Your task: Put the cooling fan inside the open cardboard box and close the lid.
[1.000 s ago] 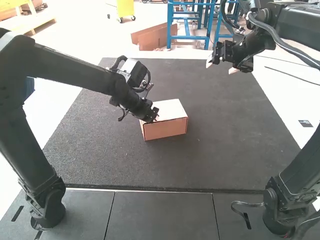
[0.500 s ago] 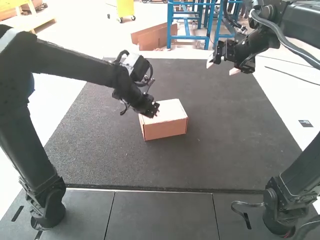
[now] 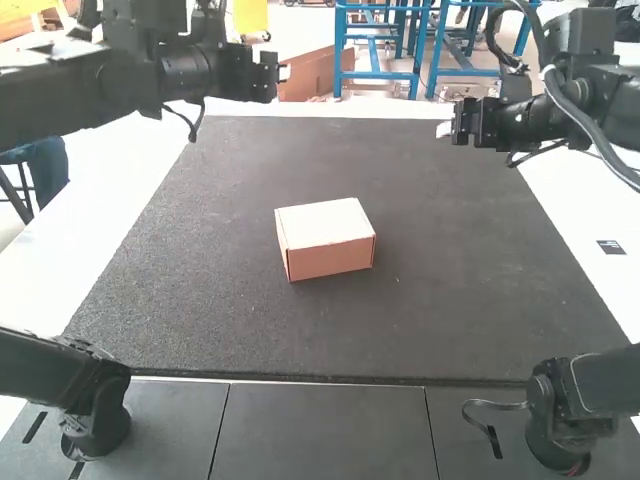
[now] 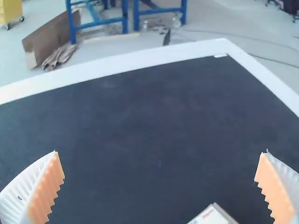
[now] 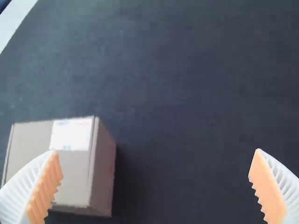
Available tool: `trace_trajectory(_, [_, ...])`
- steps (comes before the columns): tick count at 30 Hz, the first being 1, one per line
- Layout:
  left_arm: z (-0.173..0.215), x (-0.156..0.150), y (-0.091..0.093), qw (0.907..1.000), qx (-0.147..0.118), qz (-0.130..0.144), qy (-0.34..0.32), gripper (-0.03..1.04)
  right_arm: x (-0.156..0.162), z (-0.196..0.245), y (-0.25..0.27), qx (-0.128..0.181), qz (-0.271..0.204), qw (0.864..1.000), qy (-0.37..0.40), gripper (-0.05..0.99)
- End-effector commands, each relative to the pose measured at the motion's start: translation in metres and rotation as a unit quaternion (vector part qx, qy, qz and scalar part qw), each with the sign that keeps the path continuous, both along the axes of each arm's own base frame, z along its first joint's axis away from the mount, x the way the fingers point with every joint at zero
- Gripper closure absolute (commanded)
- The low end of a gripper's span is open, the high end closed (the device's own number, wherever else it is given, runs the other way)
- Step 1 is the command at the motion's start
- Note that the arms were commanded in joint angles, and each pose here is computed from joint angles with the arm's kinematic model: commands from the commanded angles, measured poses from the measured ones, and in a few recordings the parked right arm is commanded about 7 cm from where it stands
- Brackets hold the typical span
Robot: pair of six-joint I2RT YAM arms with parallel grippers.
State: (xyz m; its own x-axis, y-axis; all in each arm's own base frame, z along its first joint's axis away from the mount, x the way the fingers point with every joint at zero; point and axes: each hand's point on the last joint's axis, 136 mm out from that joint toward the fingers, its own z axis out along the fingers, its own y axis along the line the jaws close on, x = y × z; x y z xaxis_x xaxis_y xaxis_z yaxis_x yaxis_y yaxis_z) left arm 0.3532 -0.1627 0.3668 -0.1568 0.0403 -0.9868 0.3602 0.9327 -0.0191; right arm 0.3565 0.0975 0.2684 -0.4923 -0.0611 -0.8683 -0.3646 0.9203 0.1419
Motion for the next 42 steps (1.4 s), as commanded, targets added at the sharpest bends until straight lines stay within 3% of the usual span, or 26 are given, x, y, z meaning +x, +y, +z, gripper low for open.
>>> trace_trajectory(1, [0.005, -0.019, 0.011, 0.9986, -0.029, 0.004, -0.045, 0.04, -0.015, 0.011, -0.006, -0.001, 0.002, 0.998, -0.056, 0.02])
trace_trajectory(3, [0.010, -0.032, 0.023, 0.9941, -0.048, 0.017, -0.096, 0.04, -0.023, 0.006, -0.010, -0.002, -0.010, 0.998, -0.066, 0.02])
trace_trajectory(7, [-0.016, -0.055, 0.045, 0.9899, -0.061, 0.041, -0.121, 0.04, -0.027, -0.015, -0.030, 0.022, -0.082, 0.994, -0.063, 0.02])
trace_trajectory(19, [-0.085, -0.097, 0.090, 0.9827, -0.058, 0.086, -0.153, 0.04, -0.058, -0.039, -0.056, 0.011, -0.123, 0.975, -0.187, 0.02])
trace_trajectory(24, [-0.109, -0.112, 0.092, 0.9804, -0.051, 0.075, -0.175, 0.04, -0.073, -0.046, -0.071, -0.006, -0.139, 0.962, -0.234, 0.02])
trace_trajectory(29, [-0.124, -0.127, 0.094, 0.9786, -0.055, 0.062, -0.188, 0.04, -0.077, -0.063, -0.075, -0.013, -0.146, 0.960, -0.238, 0.02])
trace_trajectory(37, [-0.171, -0.117, 0.095, 0.9892, -0.027, 0.072, -0.125, 0.04, -0.085, -0.101, -0.080, -0.018, -0.151, 0.963, -0.224, 0.02])
trace_trajectory(40, [-0.184, -0.117, 0.096, 0.9921, -0.042, 0.074, -0.092, 0.04, -0.092, -0.101, -0.083, -0.017, -0.155, 0.959, -0.239, 0.02])
trace_trajectory(42, [-0.192, -0.116, 0.097, 0.9934, -0.034, 0.077, -0.078, 0.04, -0.097, -0.109, -0.084, -0.019, -0.155, 0.962, -0.224, 0.02])
